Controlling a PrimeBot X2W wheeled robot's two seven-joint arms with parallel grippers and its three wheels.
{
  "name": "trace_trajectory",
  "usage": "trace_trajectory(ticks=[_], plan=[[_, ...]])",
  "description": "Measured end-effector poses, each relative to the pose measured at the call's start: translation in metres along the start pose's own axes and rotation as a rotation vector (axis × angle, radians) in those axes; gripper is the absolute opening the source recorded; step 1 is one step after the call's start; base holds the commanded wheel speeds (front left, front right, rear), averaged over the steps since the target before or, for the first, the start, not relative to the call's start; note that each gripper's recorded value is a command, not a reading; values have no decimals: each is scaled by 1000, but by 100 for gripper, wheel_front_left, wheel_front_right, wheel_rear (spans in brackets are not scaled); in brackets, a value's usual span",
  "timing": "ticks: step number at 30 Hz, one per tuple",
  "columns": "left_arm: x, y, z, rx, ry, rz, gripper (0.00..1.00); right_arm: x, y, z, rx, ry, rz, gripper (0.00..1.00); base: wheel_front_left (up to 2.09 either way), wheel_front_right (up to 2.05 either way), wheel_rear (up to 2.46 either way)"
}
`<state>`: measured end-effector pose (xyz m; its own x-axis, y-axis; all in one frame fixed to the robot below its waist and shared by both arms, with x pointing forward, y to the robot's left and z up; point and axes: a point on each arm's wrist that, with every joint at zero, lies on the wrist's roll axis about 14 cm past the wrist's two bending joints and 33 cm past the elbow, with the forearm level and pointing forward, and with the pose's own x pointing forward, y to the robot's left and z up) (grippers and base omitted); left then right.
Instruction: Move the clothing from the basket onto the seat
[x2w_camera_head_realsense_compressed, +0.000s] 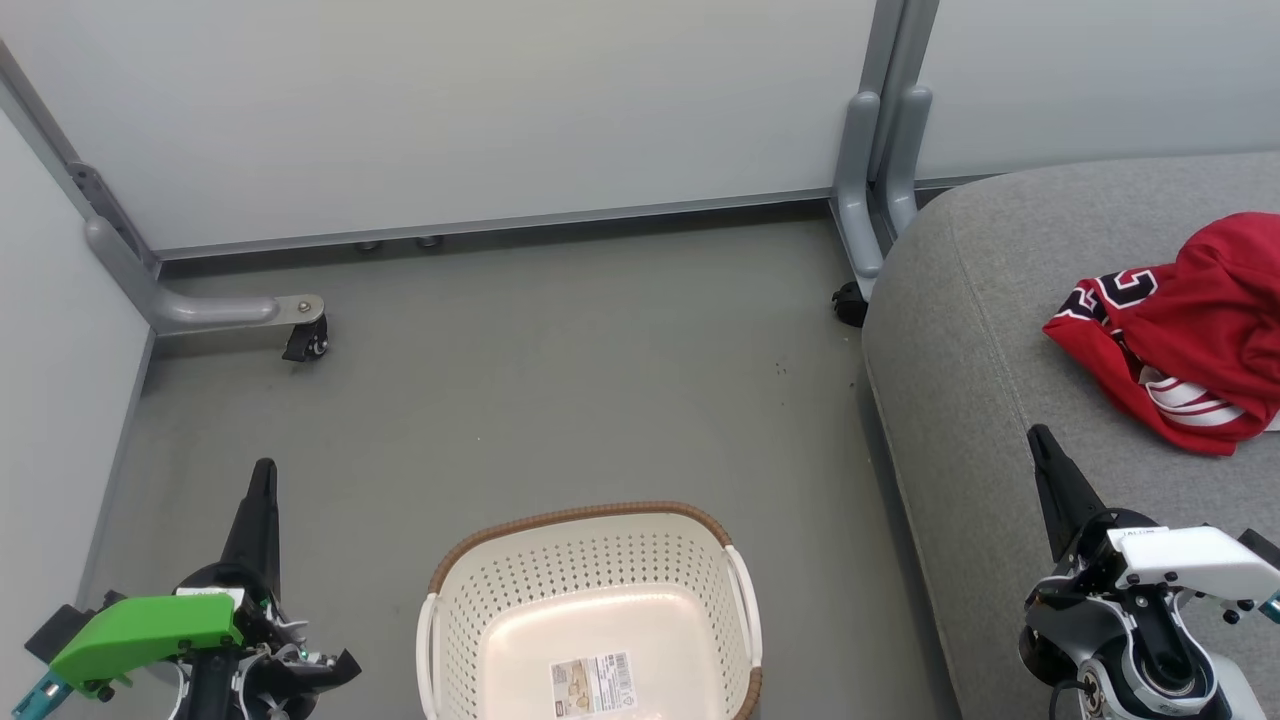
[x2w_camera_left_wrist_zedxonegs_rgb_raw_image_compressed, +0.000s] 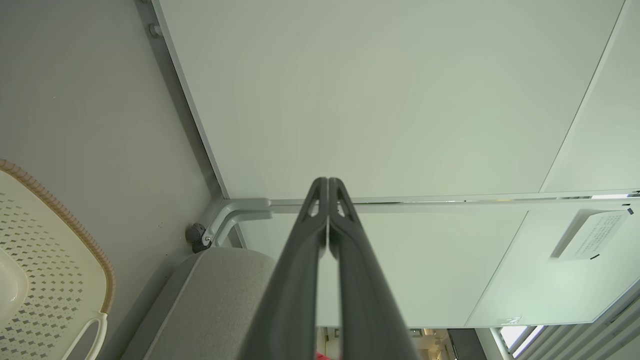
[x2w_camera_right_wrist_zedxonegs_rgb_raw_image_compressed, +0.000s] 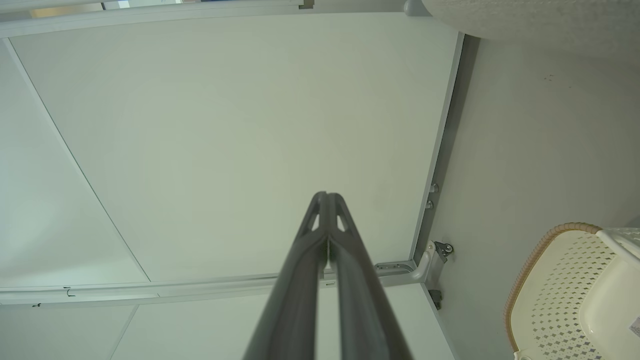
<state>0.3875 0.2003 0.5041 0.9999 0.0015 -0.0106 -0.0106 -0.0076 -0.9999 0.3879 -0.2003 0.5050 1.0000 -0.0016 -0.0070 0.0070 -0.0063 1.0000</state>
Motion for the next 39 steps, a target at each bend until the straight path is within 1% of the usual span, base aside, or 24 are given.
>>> trace_trajectory(ticks=[39], plan=[[0,0,0,0,0,0,0,0,0,0,0,0,0,0,0,0,0]])
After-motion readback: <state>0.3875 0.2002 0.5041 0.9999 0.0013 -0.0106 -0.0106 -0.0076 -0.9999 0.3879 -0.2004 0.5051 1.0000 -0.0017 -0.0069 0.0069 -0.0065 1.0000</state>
